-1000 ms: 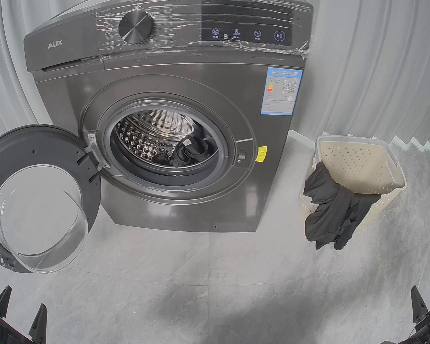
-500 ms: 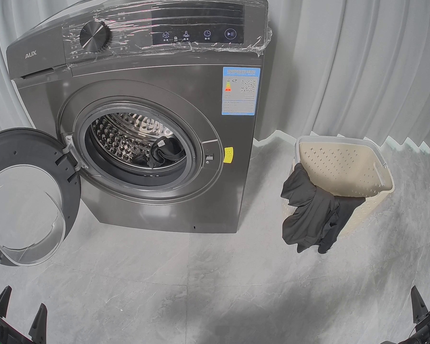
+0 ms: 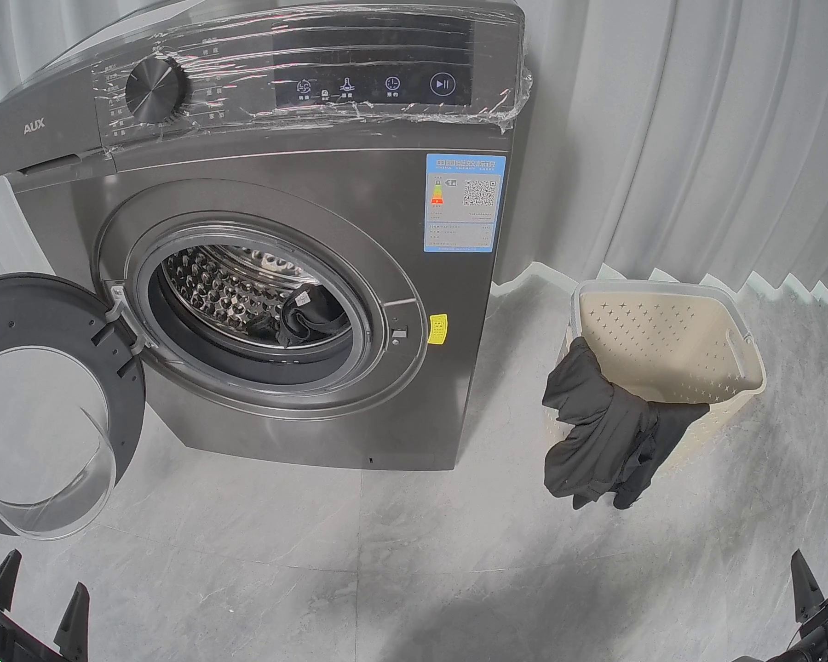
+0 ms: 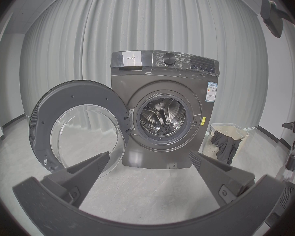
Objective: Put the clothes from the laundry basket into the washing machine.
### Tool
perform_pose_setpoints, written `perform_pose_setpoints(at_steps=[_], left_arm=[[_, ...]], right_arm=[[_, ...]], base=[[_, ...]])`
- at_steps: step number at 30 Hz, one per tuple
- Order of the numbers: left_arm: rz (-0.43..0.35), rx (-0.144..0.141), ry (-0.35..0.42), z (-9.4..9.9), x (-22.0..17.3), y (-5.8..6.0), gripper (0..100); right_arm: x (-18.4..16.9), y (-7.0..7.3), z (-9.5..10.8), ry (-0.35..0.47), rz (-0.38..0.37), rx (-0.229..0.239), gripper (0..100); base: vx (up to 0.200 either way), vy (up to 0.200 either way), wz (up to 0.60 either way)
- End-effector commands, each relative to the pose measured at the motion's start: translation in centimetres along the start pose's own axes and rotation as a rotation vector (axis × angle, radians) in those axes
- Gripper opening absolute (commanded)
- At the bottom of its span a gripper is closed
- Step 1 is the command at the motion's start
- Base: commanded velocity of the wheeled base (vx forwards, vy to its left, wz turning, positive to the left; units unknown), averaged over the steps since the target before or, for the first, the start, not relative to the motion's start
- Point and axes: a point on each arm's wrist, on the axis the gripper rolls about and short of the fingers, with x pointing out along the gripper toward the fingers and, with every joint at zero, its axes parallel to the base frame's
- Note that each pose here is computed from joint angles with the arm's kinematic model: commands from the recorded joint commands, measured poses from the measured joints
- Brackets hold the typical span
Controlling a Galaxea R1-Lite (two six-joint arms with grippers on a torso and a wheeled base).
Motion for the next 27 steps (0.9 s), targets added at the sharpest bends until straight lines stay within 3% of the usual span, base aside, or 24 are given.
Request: perform_pose_setpoints(at_steps=[1,27], left_arm=[[0.001,0.0,0.003,-0.49,0.01,0.02,100],[0.001,-0.001,0.003,-0.49,0.01,0.02,100]], right_arm=[[0.01,0.0,-0.48,0.002,0.001,-0.001,100],[0.02,0.0,-0.52,0.003,0.001,-0.001,100]], base=[[0.0,0.0,0.0],[0.0,-0.2,0.0]])
